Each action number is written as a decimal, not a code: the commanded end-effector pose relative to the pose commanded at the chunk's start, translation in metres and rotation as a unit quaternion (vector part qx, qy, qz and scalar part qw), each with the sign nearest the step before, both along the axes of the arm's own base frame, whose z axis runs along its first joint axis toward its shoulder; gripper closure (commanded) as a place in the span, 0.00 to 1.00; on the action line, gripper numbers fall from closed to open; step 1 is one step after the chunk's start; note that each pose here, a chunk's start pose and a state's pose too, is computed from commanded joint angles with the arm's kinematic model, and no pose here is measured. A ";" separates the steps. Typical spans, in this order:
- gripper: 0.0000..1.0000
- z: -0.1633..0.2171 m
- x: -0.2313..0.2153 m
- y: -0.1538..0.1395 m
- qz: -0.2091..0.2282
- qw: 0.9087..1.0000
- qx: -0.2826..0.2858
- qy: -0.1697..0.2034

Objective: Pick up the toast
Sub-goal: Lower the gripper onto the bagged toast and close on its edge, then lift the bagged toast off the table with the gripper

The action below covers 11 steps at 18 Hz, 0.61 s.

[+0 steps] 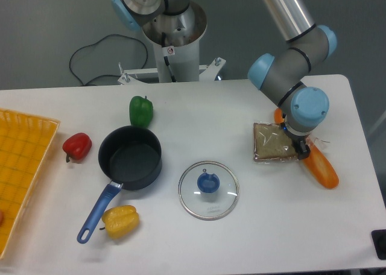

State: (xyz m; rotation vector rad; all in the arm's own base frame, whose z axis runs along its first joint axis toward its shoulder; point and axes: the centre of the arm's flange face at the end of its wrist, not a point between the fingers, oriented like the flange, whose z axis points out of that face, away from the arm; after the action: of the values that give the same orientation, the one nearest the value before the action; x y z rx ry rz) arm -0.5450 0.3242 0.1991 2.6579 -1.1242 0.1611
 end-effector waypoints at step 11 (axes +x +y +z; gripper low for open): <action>0.57 0.023 -0.005 0.012 -0.007 1.000 -0.003 -0.012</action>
State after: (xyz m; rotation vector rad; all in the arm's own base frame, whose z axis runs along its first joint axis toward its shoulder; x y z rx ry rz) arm -0.5501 0.3358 0.2219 2.6493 -1.1468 0.1940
